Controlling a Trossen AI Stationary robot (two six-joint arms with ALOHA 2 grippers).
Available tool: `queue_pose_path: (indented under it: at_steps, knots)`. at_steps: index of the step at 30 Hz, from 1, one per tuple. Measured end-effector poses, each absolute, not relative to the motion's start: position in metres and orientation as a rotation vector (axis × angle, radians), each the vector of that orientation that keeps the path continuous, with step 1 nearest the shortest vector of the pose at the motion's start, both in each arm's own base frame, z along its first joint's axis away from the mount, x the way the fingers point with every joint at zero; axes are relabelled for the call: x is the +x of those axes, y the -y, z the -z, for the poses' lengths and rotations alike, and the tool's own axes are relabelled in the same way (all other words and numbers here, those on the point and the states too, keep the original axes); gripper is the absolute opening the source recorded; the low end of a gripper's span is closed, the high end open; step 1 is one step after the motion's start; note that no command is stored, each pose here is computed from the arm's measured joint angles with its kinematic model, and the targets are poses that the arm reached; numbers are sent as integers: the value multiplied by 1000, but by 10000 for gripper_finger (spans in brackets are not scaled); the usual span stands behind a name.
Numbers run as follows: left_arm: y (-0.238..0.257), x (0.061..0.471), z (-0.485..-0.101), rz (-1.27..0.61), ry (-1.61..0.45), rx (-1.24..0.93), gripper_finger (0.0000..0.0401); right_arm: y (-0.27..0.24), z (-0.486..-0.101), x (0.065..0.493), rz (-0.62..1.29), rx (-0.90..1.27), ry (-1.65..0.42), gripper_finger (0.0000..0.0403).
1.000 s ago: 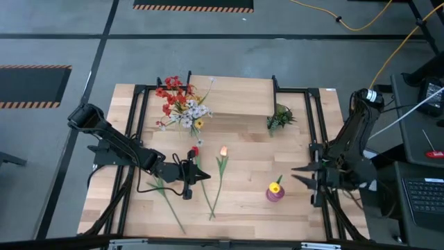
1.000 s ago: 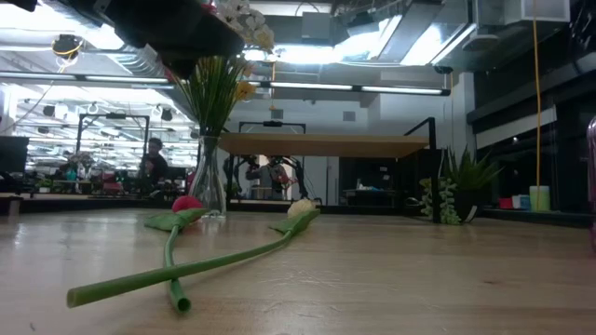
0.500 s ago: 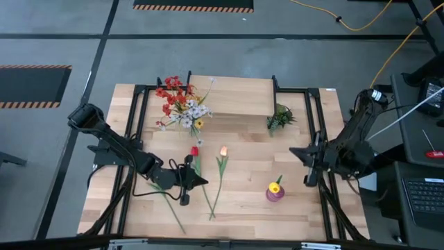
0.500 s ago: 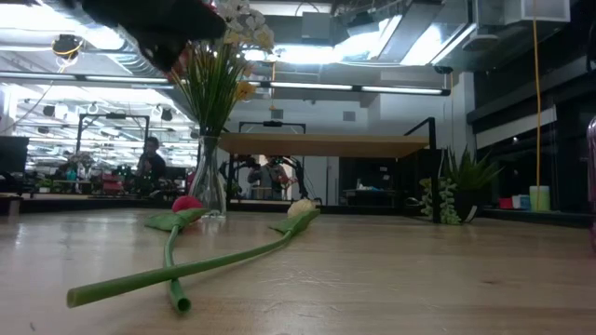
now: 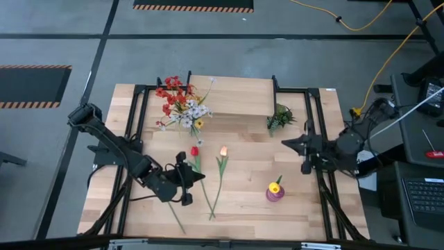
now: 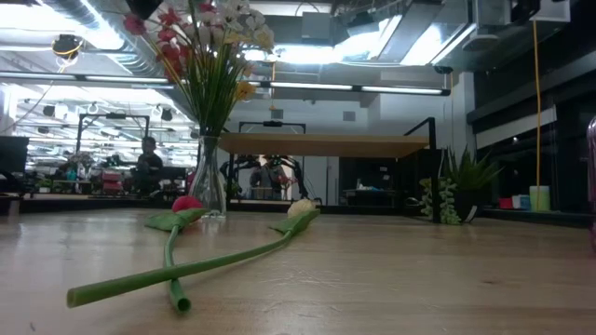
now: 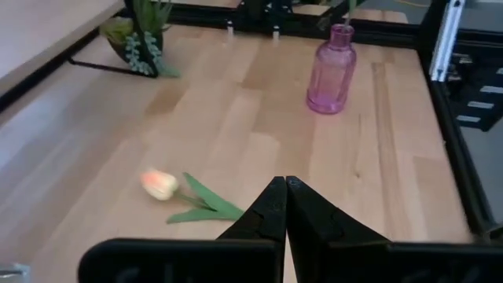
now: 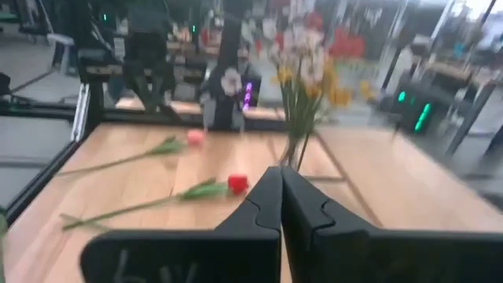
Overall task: Pick and place flowers into a vace then onto a shelf
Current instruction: Put the pink flower into the purple vase
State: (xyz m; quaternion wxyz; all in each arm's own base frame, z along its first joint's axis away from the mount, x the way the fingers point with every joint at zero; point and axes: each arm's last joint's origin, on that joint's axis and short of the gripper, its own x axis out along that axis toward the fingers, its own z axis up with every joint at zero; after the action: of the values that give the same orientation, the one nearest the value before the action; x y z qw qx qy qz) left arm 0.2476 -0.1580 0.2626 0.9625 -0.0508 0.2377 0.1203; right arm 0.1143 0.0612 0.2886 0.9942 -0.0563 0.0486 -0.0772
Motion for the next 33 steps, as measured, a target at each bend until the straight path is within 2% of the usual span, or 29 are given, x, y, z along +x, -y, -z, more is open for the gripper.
queue_pose_path:
  at_steps: [6, 14, 19, 26, 33]
  knots:
    - [149, 248, -258, -293, -546, -201, 1, -52, -290, 118, 185, -98, -124, 0]
    - [144, 231, -271, -462, -899, -568, 1, -52, -282, 118, 189, -83, -167, 0]
    - [162, 226, -275, -540, -1022, -695, 2, -53, -275, 118, 194, -58, -196, 0]
    - [194, 217, -255, -817, -1298, -844, 2, -54, -274, 121, 195, -64, -205, 0]
    - [213, 209, -242, -1004, -1229, -929, 2, -57, -270, 125, 198, -60, -228, 0]
